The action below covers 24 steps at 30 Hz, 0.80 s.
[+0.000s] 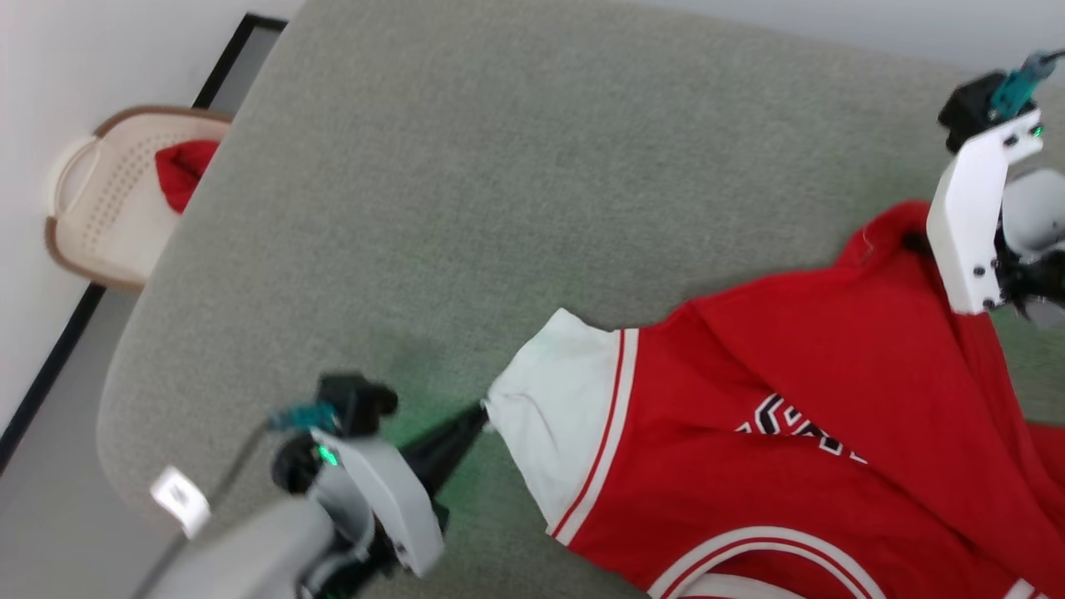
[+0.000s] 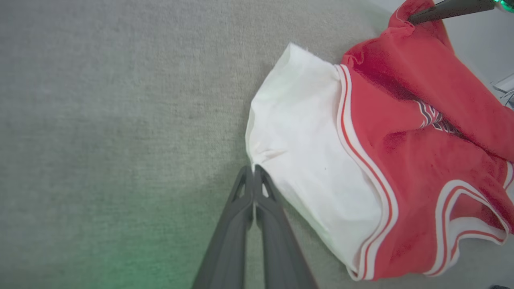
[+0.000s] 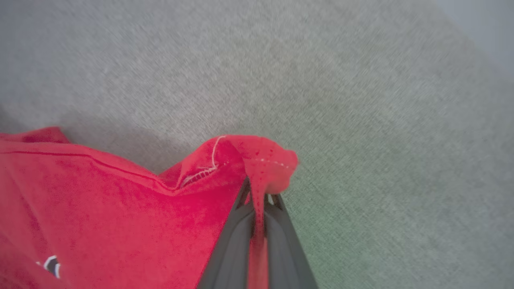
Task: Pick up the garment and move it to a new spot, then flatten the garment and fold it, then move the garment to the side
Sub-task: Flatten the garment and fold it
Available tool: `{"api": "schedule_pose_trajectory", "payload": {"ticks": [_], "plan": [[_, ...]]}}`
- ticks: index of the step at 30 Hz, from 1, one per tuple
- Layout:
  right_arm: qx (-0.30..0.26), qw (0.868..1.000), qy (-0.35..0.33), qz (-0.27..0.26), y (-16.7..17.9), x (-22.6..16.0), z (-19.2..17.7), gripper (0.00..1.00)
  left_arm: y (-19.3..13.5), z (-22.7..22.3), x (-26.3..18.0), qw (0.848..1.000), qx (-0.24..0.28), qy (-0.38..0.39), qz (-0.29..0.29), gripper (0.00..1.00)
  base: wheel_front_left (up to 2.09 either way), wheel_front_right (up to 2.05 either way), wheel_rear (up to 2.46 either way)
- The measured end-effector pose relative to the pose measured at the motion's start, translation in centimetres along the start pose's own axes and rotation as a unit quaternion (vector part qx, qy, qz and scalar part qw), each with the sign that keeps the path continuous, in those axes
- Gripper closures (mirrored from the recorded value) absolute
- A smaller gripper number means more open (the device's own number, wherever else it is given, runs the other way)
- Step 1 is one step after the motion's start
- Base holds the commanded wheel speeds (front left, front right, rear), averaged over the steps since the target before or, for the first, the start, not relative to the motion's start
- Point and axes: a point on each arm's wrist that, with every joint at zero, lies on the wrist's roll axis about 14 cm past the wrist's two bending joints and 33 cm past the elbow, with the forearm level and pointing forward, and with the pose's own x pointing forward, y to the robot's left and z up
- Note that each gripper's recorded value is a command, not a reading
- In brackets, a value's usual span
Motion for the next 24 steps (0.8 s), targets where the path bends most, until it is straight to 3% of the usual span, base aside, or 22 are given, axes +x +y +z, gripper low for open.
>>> {"api": "schedule_pose_trajectory", "payload": {"ticks": [8,13,14,17,22,23,24], "plan": [[-0.011,0.994,-0.098,-0.041,-1.2,-5.3,4.8,1.0,-0.3,9.0,-0.2,0.995,0.094,-0.007,-0.032,1.0,0.0,0.0,0.0],[-0.029,0.98,-0.183,-0.08,-1.7,-10.8,8.4,1.0,-2.2,18.1,-0.8,0.982,0.178,-0.048,-0.039,1.0,0.0,0.0,0.0],[-0.029,0.98,-0.183,-0.08,-1.7,-10.8,8.4,1.0,-2.2,18.1,-0.8,0.982,0.178,-0.048,-0.039,1.0,0.0,0.0,0.0],[-0.05,0.963,-0.241,-0.112,-2.0,-14.9,10.7,1.0,-3.4,24.1,-1.6,0.972,0.218,-0.087,-0.026,1.0,0.0,0.0,0.0],[-0.072,0.935,-0.311,-0.155,-2.6,-20.2,12.9,1.0,-5.9,30.6,-2.7,0.955,0.261,-0.141,-0.016,1.0,0.0,0.0,0.0],[-0.072,0.935,-0.311,-0.155,-2.6,-20.2,12.9,1.0,-5.9,30.6,-2.7,0.955,0.261,-0.141,-0.016,1.0,0.0,0.0,0.0],[-0.077,0.922,-0.337,-0.173,-3.0,-22.3,13.5,1.0,-6.9,33.1,-3.4,0.947,0.272,-0.168,-0.012,1.0,0.0,0.0,0.0]]}}
